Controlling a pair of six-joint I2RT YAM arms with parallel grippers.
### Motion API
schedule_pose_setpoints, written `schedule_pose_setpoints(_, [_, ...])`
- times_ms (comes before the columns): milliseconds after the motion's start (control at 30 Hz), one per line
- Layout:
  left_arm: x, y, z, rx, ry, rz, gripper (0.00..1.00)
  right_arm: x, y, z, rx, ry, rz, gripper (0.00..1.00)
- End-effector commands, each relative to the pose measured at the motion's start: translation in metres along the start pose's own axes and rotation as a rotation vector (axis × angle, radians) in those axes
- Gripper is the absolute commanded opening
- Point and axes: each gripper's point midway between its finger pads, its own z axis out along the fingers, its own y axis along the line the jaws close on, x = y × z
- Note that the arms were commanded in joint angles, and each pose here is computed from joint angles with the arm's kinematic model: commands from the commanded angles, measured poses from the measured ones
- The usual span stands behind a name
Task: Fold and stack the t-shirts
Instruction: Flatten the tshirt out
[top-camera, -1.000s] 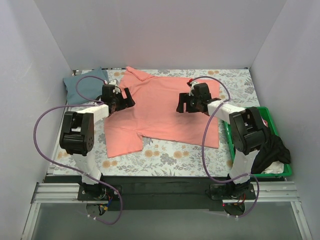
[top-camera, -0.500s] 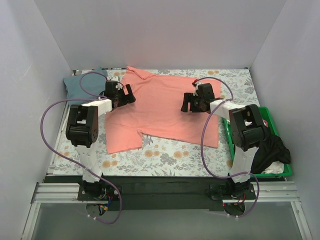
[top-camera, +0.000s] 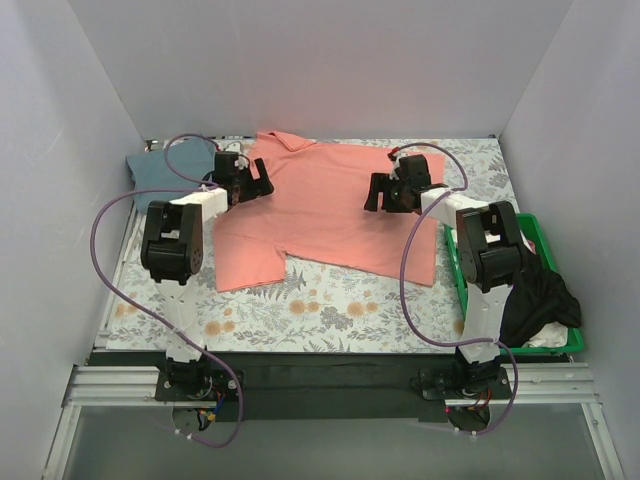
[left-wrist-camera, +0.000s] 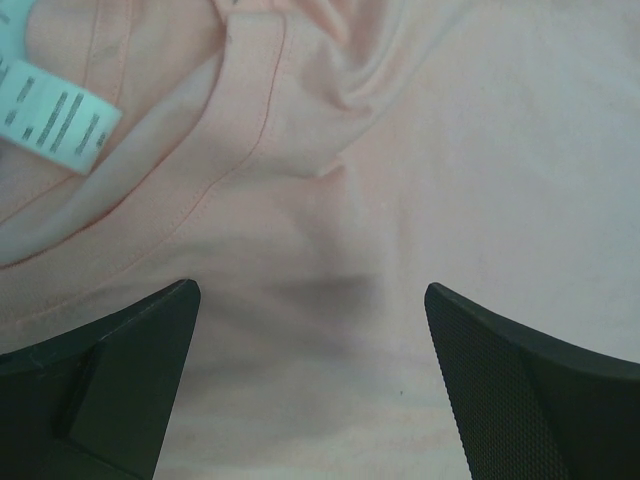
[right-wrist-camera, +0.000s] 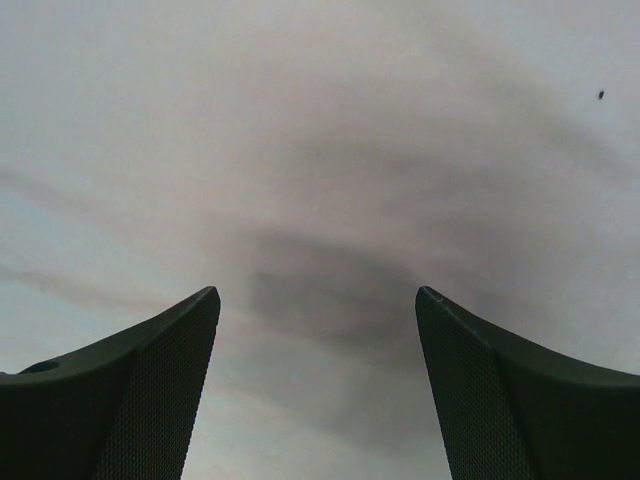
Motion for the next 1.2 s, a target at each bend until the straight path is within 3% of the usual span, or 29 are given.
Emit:
schedule_pose_setpoints(0, [0.000,0.007,-0.031,-0.077,-0.004,0.007,0.96,-0.039,0.010,-0.011,-0.013,-0.072,-0.028,0.85])
schedule_pose_setpoints(67, [-0.024,0.007,-0.061,-0.138,-0.107,0.010,0.96,-0.059,0.018,-0.022,-0.031,-0.118,-0.044,0.86])
schedule_pose_setpoints(133, [-0.002,0.022,-0.082,-0.210,-0.111,-0.013,0.97,-0.069,0.025,-0.027,-0.052,-0.138,-0.051,0.86])
schedule_pose_setpoints(167, [-0.019,0.024,-0.107,-0.252,-0.191,-0.020,0.97,-0.078,0.029,-0.033,-0.061,-0.161,-0.059,0.86])
schedule_pose_setpoints(233, [0.014,0.043,-0.128,-0.328,-0.178,-0.050,0.97,-0.083,0.033,-0.037,-0.078,-0.170,-0.066,0.86])
schedule_pose_setpoints(300, [0.014,0.054,-0.163,-0.404,-0.248,-0.078,0.97,-0.087,0.037,-0.043,-0.093,-0.183,-0.076,0.86])
schedule_pose_setpoints(400, [0.043,0.069,-0.200,-0.476,-0.259,-0.136,0.97,-0.085,0.037,-0.048,-0.101,-0.183,-0.076,0.87])
schedule_pose_setpoints(600, [0.100,0.088,-0.228,-0.612,-0.138,-0.220,0.93,-0.069,0.036,-0.047,-0.140,-0.157,-0.059,0.87])
schedule_pose_setpoints(733, [0.128,0.091,-0.239,-0.644,-0.056,-0.279,0.74,-0.067,0.028,-0.054,-0.123,-0.163,-0.049,0.86])
schedule_pose_setpoints(867, [0.152,0.088,-0.242,-0.628,0.019,-0.316,0.64,-0.072,0.020,-0.059,-0.121,-0.189,-0.038,0.87])
schedule_pose_setpoints(1167, [0.183,0.089,-0.250,-0.650,0.106,-0.352,0.52,-0.070,0.012,-0.058,-0.135,-0.191,-0.012,0.87])
